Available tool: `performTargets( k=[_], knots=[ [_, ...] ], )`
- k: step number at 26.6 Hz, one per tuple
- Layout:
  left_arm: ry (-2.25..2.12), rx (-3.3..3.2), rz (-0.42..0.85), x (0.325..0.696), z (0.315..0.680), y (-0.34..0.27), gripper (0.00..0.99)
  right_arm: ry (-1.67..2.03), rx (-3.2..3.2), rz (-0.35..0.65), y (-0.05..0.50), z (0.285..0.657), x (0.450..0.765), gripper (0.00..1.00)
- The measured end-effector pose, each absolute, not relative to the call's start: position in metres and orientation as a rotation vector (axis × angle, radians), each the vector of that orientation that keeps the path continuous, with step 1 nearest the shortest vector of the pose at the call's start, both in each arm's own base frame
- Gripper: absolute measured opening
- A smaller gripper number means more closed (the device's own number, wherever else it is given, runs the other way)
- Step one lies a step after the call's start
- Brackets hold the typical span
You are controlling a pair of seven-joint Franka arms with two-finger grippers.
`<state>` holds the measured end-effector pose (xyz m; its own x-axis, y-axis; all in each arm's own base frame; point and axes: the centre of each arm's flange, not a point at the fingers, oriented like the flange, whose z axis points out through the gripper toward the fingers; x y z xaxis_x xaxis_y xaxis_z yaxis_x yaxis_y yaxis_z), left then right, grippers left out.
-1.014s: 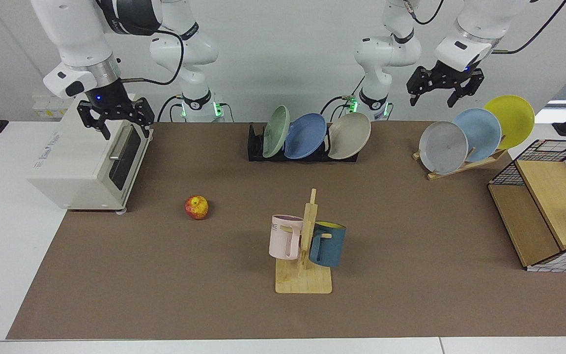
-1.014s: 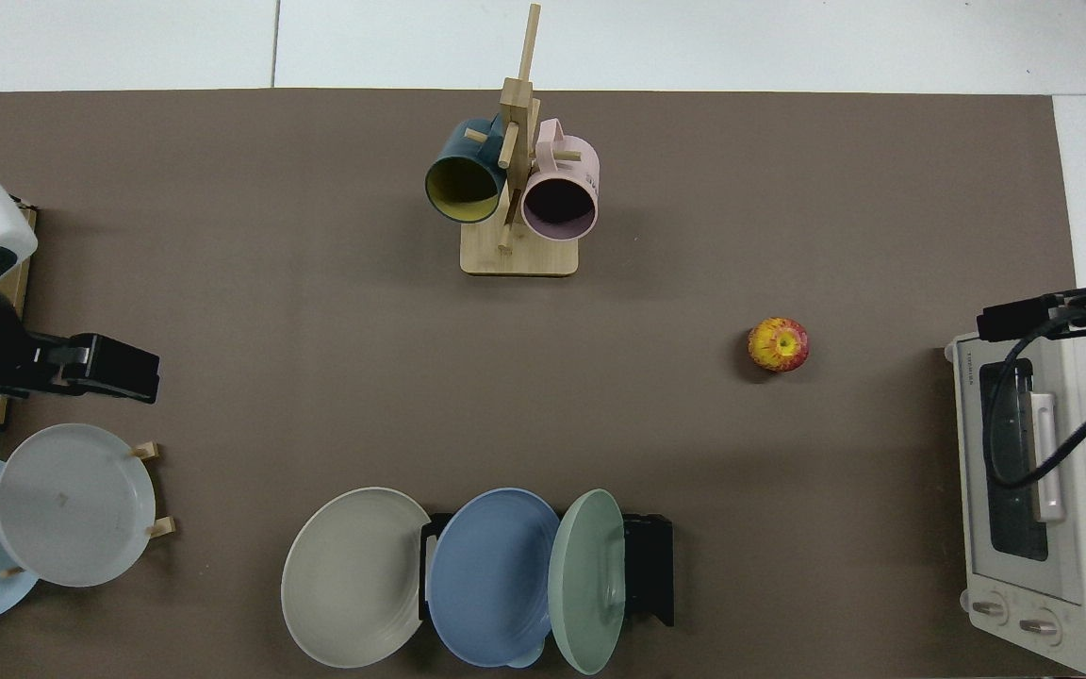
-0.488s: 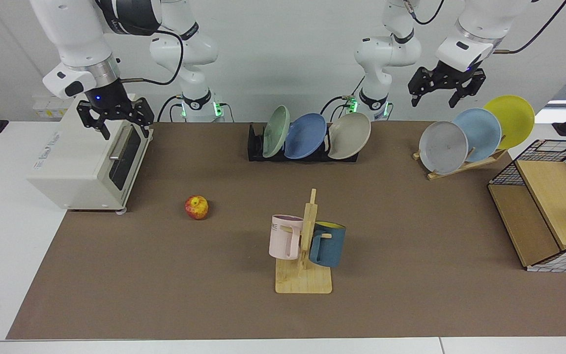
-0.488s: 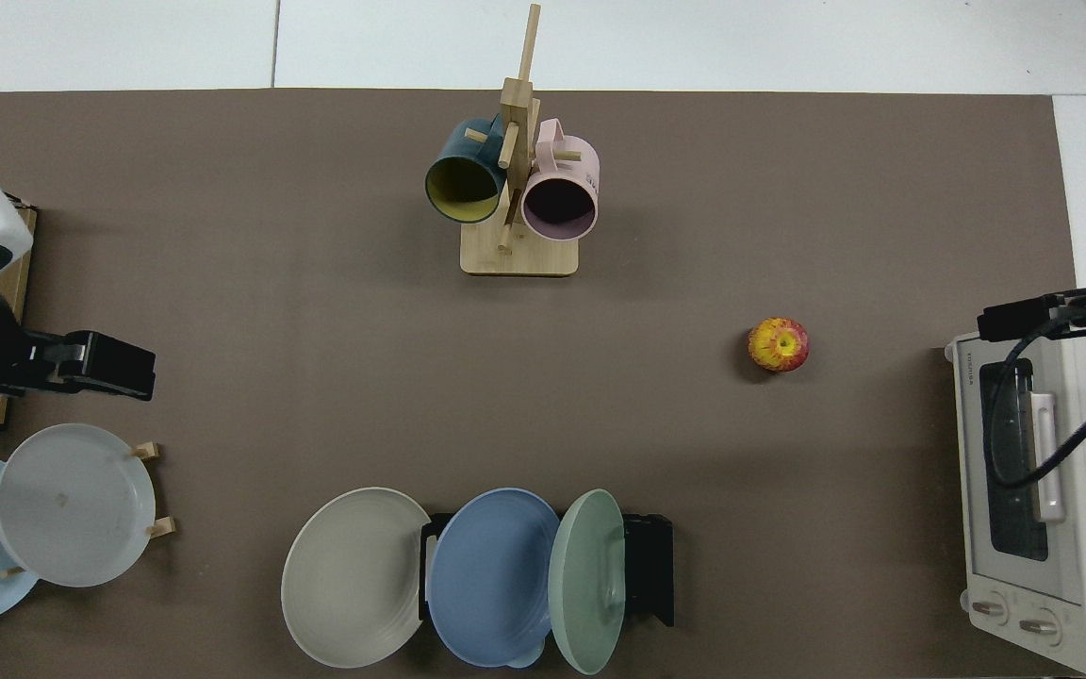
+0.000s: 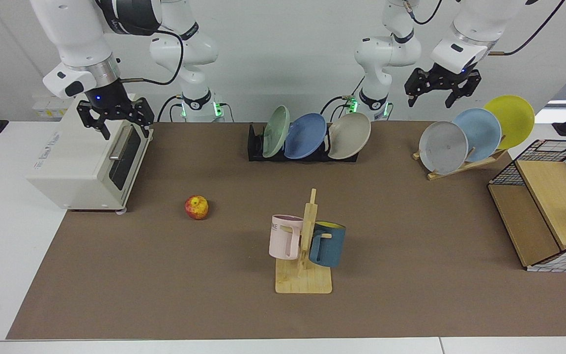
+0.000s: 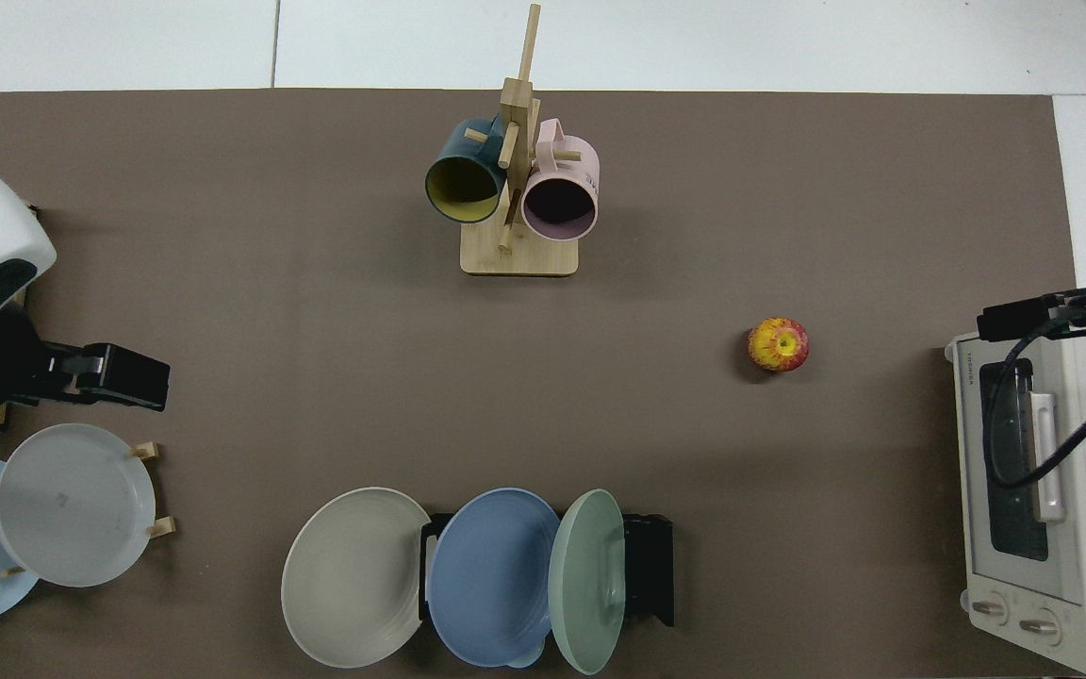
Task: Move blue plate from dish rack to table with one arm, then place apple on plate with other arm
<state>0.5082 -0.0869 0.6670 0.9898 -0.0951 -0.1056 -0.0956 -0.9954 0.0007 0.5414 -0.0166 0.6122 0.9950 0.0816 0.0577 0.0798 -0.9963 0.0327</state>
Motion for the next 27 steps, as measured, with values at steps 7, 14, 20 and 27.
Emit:
performTargets(
  k=[7,14,20,27],
  knots=[
    [0.210,-3.137,0.119,0.486,0.652,-0.107,0.991,0.127,3.107,0.092,-0.016,0.612,0.541,1.00],
    [0.344,-3.159,0.109,0.460,0.609,-0.166,0.991,0.127,3.107,0.092,-0.016,0.612,0.541,1.00],
    [0.374,-3.192,0.165,0.434,0.546,-0.230,0.991,0.127,3.107,0.092,-0.016,0.612,0.541,1.00],
    [0.381,-3.223,0.177,0.416,0.487,-0.244,0.991,0.127,3.107,0.092,-0.016,0.612,0.541,1.00]
  ],
)
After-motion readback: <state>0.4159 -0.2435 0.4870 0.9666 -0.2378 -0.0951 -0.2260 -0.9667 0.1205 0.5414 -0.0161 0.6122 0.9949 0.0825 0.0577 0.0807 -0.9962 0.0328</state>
